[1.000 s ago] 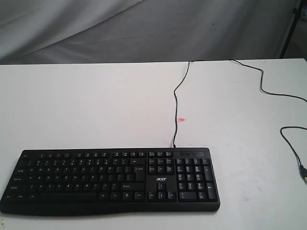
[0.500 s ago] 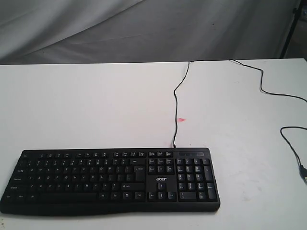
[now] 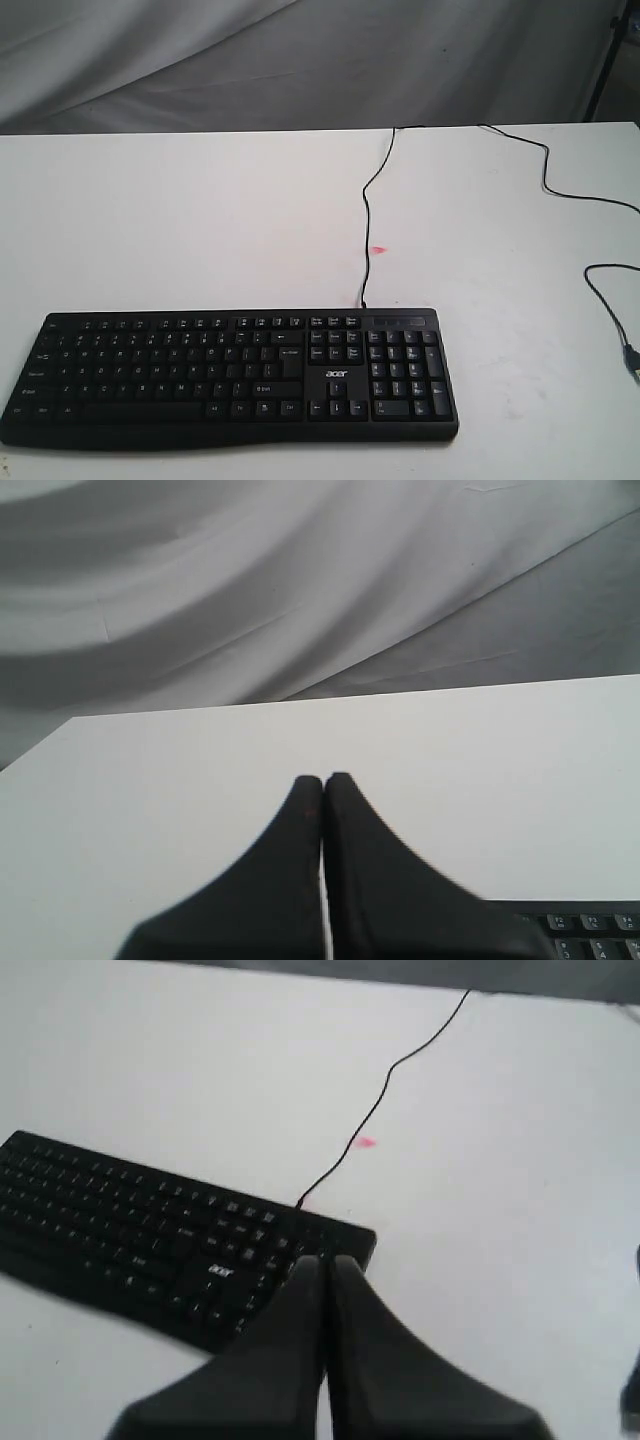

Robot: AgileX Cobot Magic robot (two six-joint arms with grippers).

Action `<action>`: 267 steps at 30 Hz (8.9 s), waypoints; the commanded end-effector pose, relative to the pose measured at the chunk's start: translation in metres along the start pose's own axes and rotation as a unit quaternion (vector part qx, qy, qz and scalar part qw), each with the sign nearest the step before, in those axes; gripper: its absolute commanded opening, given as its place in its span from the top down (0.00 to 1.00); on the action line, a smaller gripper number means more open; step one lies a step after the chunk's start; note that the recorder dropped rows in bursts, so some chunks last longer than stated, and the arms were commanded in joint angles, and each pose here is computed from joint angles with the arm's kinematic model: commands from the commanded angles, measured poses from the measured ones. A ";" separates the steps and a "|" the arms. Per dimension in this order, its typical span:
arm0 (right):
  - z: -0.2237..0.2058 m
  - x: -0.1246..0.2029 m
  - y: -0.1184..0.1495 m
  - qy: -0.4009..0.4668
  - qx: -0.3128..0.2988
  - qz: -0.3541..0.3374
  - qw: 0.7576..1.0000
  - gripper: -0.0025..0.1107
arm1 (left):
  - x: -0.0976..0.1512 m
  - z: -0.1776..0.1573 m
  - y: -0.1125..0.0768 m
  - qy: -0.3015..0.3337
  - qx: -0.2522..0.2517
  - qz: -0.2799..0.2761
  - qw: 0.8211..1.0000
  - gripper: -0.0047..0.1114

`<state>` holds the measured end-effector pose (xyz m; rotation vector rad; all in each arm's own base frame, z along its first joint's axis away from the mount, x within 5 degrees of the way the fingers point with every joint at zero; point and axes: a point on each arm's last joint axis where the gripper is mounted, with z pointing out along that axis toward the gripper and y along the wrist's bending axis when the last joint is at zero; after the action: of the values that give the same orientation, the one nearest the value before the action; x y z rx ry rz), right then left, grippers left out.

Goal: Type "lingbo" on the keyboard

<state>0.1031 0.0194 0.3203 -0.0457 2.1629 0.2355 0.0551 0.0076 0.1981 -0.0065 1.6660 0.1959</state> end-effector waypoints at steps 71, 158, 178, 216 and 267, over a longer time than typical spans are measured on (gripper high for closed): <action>0.313 0.047 0.175 0.072 -0.169 -0.329 0.926 0.98 | 0.001 0.001 0.000 0.002 0.002 -0.001 1.000 0.95; 0.334 0.045 0.190 0.060 -0.182 -0.378 0.906 0.98 | 0.001 0.001 0.000 0.002 0.002 -0.001 1.000 0.95; 0.336 0.048 0.190 0.061 -0.181 -0.378 0.906 0.98 | 0.001 0.001 0.000 0.002 0.002 -0.001 1.000 0.95; 0.345 0.061 0.183 0.092 -0.178 -0.381 0.903 0.98 | 0.001 0.001 0.000 0.002 0.002 -0.001 1.000 0.95; 0.314 0.052 0.215 0.058 -0.213 -0.407 0.886 0.98 | 0.001 0.001 0.000 0.002 0.002 -0.001 1.000 0.95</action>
<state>0.3012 0.2898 0.1397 -1.2218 1.9934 0.2133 0.0551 0.0076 0.1981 -0.0065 1.6660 0.1959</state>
